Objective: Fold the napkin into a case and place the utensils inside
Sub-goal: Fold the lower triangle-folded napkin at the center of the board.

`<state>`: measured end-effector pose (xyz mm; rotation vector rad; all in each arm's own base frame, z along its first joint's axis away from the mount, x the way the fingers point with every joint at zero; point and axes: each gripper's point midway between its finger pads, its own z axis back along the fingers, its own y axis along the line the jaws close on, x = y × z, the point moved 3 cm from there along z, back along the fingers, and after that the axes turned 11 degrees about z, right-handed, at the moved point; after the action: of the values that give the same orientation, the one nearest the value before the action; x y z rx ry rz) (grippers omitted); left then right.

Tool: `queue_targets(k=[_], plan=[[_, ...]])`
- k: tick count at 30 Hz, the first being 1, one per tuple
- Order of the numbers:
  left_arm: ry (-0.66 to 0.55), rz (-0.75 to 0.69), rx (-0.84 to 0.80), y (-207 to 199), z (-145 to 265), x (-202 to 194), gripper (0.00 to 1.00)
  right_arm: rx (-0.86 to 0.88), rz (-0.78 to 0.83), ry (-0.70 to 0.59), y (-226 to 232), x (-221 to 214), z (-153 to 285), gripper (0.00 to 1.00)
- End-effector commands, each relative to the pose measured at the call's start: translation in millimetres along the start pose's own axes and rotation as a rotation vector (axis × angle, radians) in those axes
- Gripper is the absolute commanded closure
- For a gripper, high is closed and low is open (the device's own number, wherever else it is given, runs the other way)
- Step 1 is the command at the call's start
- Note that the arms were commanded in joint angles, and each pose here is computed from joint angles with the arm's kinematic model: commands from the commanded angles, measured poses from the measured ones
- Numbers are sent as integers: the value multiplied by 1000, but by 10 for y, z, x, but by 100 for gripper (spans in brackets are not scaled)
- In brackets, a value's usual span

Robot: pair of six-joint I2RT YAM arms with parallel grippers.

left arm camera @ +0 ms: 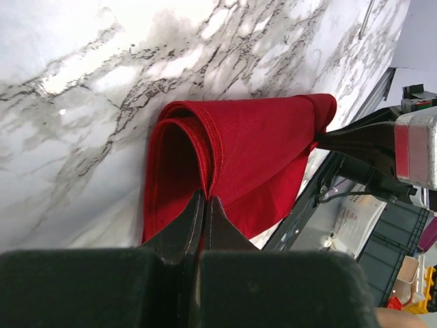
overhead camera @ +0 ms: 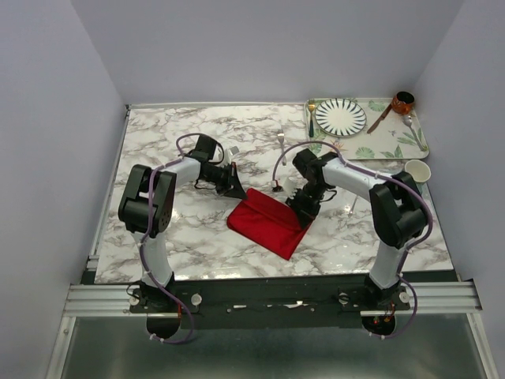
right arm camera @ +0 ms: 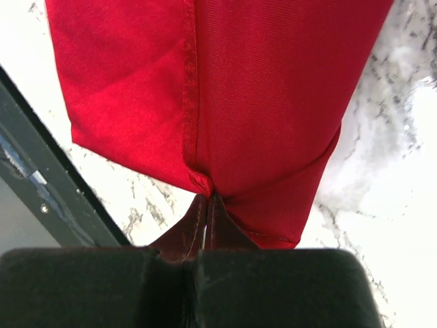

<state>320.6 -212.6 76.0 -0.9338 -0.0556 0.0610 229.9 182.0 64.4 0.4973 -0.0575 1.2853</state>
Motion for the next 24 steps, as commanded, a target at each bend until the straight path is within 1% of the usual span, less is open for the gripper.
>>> queue_targets(k=[1,4,10,14,16,17,18,20,21,23,24], plan=[[-25,-24,62,101,-24,136,100,11,-41,7,-70,-11,-162,99],[-13,-26,88,184,-60,148,100,-4,-55,39,-150,-71,-257,99],[-25,-38,202,424,-60,165,100,-74,-46,119,-361,-170,-359,99],[-51,-32,225,467,6,167,99,-117,-14,119,-516,-78,-320,99],[-78,-31,218,476,57,180,91,-134,10,126,-566,-61,-296,99],[-100,-49,203,407,118,197,85,-138,21,127,-585,-51,-292,99],[-108,-51,197,407,151,169,72,-149,36,126,-619,-28,-273,99],[-181,-90,125,250,334,239,66,-155,77,126,-654,-6,-253,99],[-194,-81,101,269,375,162,63,-167,96,128,-683,17,-233,99],[-319,-163,5,35,625,291,60,-176,141,133,-724,39,-211,99],[-338,-165,-13,-3,670,278,56,-183,155,140,-753,41,-211,99]])
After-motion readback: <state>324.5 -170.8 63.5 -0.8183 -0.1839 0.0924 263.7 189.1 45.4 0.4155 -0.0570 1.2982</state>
